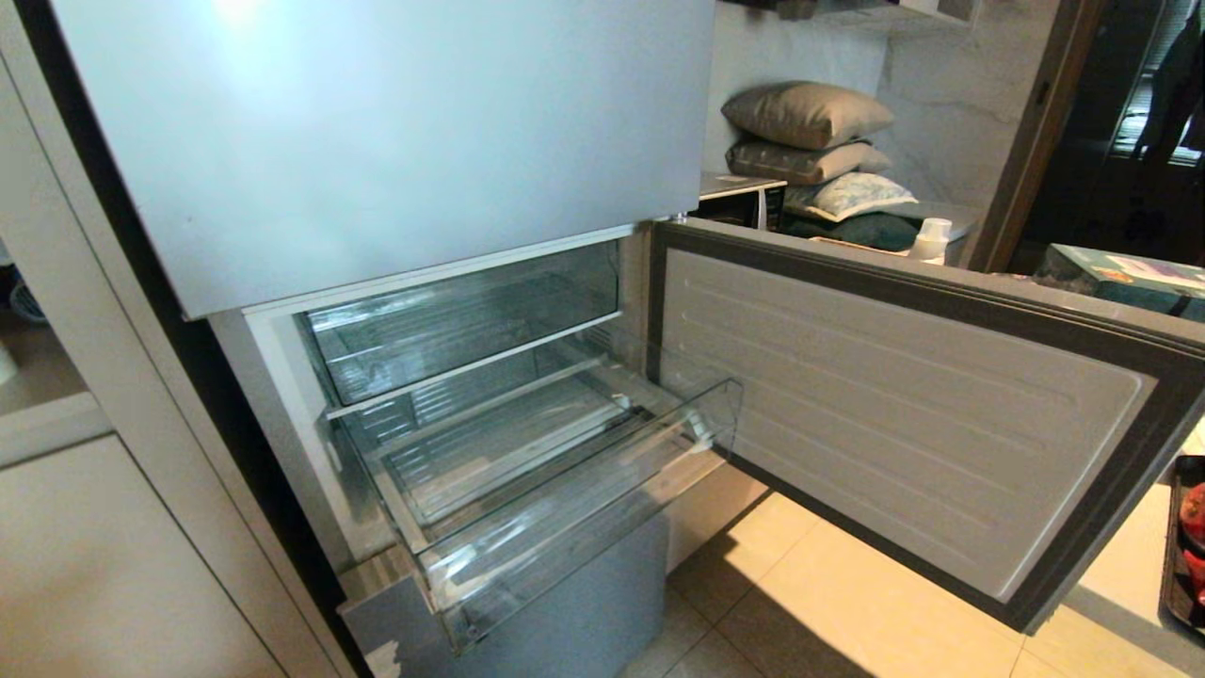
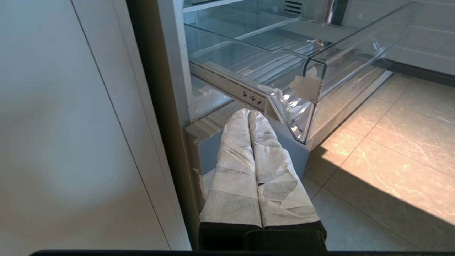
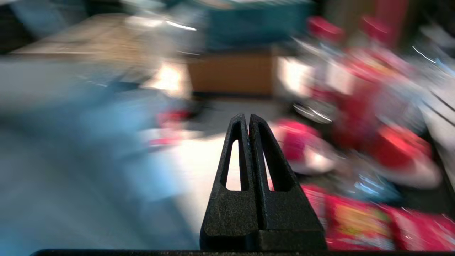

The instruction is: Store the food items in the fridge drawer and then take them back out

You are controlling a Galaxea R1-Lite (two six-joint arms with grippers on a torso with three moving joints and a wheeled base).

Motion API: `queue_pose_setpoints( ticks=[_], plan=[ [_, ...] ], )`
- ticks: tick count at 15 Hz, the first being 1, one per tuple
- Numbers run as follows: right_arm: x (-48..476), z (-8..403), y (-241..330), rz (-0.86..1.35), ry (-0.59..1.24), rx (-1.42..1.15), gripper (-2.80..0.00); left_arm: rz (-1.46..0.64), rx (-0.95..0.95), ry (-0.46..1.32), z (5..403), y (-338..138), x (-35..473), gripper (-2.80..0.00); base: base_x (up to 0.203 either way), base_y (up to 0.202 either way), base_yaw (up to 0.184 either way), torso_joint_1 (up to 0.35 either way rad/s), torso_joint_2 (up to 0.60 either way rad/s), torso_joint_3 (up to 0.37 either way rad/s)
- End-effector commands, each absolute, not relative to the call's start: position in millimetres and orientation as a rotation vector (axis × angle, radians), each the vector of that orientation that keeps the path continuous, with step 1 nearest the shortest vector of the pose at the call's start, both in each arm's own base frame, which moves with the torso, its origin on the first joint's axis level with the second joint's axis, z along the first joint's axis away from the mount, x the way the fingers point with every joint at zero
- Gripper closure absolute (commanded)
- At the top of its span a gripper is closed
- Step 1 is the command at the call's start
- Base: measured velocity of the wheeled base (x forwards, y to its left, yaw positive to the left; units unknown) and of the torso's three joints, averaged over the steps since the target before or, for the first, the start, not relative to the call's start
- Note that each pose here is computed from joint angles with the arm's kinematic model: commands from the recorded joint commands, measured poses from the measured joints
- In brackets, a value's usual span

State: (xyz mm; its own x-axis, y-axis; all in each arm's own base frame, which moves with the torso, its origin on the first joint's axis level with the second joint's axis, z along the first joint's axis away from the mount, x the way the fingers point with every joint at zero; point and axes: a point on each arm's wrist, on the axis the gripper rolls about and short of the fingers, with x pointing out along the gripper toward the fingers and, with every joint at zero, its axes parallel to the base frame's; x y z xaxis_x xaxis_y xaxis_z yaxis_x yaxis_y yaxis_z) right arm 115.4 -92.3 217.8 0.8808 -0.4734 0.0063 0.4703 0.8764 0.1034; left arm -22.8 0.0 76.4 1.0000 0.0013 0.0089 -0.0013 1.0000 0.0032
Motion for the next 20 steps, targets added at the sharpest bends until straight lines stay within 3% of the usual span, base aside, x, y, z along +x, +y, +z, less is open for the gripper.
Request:
queue_pose_setpoints(
  ticks=[1,4,9,12,20],
  plan=[
    [73.0,220.2,-28.2,-0.242,-0.180,0.021,0.00,0.002,0.003,-0.007,76.0,0.0,-22.7,0.00,0.000,0.000,0.000,0.000,0.00,0.000],
    [28.3,182.2,-1.2,-0.021,-0.161,-0.009,0.00,0.002,0.003,-0.006,76.0,0.0,-22.6,0.00,0.000,0.000,0.000,0.000,0.00,0.000],
    [-10.0,94.4,1.3,0.071,0.019,-0.027,0.00,0.002,0.003,-0.008,76.0,0.0,-22.7,0.00,0.000,0.000,0.000,0.000,0.00,0.000],
    [-21.6,82.8,0.9,0.050,-0.044,-0.038,0.00,0.002,0.003,-0.006,76.0,0.0,-22.6,0.00,0.000,0.000,0.000,0.000,0.00,0.000],
    [-22.7,74.4,-0.4,-0.008,0.012,-0.052,0.00,0.002,0.003,-0.006,76.0,0.0,-22.6,0.00,0.000,0.000,0.000,0.000,0.00,0.000]
  ],
)
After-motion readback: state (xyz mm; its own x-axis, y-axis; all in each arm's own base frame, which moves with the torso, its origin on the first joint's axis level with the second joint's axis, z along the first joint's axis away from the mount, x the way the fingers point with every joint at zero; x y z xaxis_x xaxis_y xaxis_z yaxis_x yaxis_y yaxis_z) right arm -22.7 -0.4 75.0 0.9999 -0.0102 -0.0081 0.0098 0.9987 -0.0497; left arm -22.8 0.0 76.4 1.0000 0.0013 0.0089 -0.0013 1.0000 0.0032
